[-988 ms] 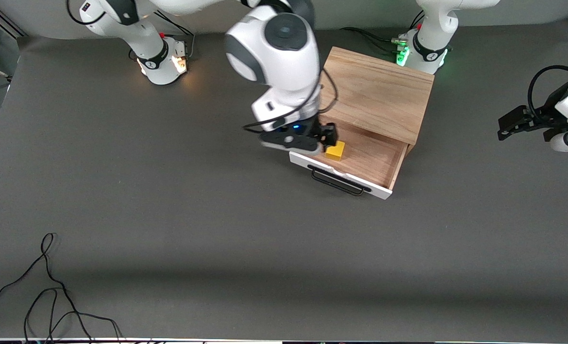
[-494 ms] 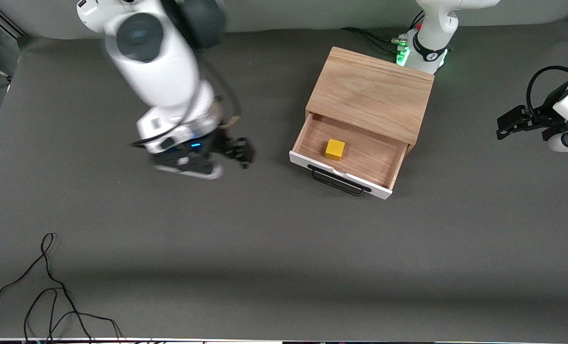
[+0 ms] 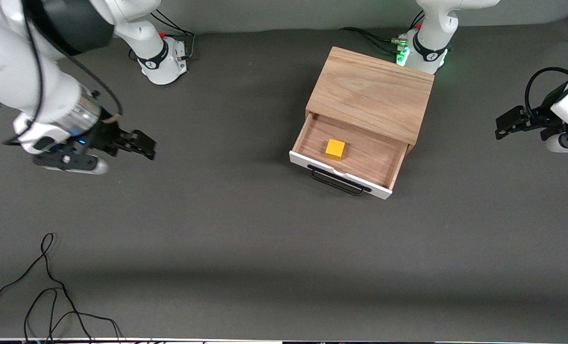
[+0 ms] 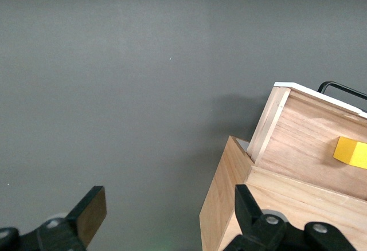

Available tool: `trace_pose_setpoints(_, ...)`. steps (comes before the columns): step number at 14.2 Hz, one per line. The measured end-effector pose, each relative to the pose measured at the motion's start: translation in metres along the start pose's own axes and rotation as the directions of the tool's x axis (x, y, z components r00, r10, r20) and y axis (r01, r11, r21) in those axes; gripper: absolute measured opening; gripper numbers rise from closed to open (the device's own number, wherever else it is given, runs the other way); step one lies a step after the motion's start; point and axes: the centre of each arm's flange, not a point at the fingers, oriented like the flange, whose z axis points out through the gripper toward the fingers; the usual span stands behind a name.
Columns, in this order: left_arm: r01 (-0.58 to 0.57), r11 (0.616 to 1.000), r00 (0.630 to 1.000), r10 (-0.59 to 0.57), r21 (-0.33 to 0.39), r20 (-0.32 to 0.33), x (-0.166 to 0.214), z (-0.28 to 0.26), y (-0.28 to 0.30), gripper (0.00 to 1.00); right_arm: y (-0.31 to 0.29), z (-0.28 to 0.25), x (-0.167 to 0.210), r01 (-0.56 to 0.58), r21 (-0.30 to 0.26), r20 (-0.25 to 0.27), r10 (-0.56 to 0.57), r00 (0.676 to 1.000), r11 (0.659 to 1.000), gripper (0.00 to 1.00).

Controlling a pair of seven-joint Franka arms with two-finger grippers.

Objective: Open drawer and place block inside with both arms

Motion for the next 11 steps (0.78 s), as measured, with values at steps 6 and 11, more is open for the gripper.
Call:
trace_pose_setpoints(6, 0.000, 1.000, 1.000, 0.000, 0.000, 0.013, -0.001, 0.001, 0.000, 1.00, 0.115, 0.001, 0.001, -0.016, 0.014, -0.025, 0.016, 1.000, 1.000, 1.00)
trace_pose_setpoints(11, 0.000, 1.000, 1.000, 0.000, 0.000, 0.013, -0.001, 0.001, 0.000, 1.00, 0.125, -0.004, 0.003, 0.035, 0.010, -0.039, -0.035, 0.999, 0.999, 1.00)
